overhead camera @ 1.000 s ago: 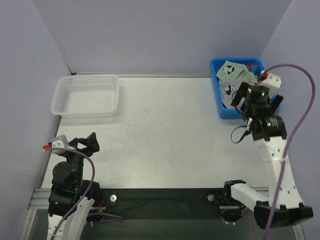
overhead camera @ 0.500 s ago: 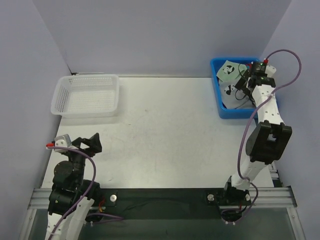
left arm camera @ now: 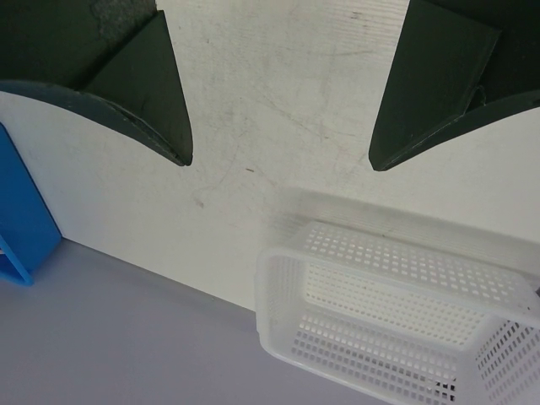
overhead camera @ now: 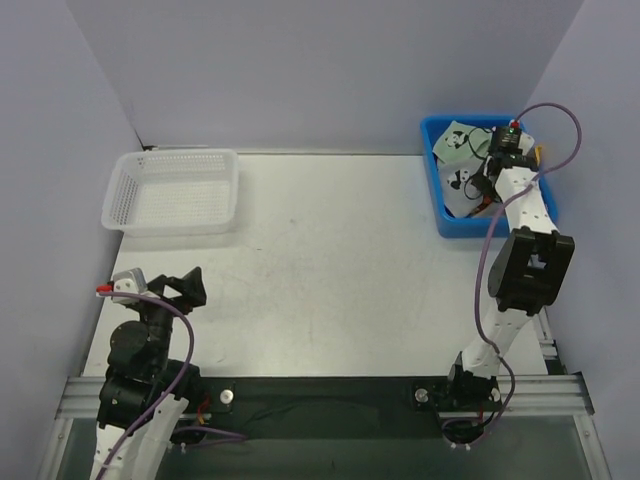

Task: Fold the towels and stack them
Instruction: Grab crumpled towel, then move the towel to the center of the board

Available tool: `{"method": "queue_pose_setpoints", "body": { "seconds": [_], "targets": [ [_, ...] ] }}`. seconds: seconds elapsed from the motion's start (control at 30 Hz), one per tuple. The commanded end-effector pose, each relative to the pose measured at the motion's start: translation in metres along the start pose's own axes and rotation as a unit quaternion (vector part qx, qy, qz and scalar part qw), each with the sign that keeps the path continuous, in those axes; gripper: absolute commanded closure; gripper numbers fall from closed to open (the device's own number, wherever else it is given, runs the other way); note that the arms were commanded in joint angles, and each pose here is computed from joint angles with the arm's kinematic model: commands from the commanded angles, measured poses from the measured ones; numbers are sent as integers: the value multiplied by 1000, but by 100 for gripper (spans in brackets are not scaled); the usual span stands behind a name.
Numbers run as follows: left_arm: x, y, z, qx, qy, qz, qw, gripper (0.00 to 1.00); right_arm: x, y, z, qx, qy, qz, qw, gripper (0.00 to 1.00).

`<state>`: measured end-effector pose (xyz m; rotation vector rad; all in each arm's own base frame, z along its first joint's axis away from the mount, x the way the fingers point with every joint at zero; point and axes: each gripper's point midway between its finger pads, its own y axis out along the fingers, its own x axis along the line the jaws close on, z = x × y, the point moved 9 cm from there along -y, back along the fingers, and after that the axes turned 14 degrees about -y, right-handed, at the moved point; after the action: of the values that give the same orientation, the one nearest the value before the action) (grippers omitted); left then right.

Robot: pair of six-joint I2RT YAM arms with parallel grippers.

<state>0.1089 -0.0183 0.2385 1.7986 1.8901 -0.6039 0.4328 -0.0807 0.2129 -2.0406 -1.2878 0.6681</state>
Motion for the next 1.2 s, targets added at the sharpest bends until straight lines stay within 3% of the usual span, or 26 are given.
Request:
{"method": "queue_pose_setpoints", "body": {
  "seconds": [0.0, 0.1, 0.4, 0.53, 0.73, 0.87, 1.03, 1.17],
  "targets": [
    [-7, -4, -10, -33, -6, 35, 999, 2, -4, -56, -29, -84, -22, 23, 996, 91],
    [-7, -5, -11, -36, -7, 36, 999, 3, -4, -88, -43, -126, -40, 38, 990, 100],
    [-7, -7, -12, -41, -8, 40, 998, 3, 11, -179, -88, -251, -76, 31, 965, 100],
    [-8, -7, -12, -41, -10, 40, 998, 3, 47, -239, -110, -331, -93, -56, 937, 100],
    [-9, -4, -12, -36, -7, 39, 999, 2, 82, -289, -133, -396, -90, -184, 895, 100],
    [-12, -2, -11, -21, -4, 41, 999, 3, 114, -328, -138, -440, -110, -288, 844, 100],
    [-27, 1, -14, 25, -29, 54, 998, 2, 141, -344, -97, -411, -121, -356, 831, 100],
    [-43, 2, -18, 72, -51, 74, 993, 3, 163, -318, -1, -306, -131, -408, 850, 100]
  ]
}}
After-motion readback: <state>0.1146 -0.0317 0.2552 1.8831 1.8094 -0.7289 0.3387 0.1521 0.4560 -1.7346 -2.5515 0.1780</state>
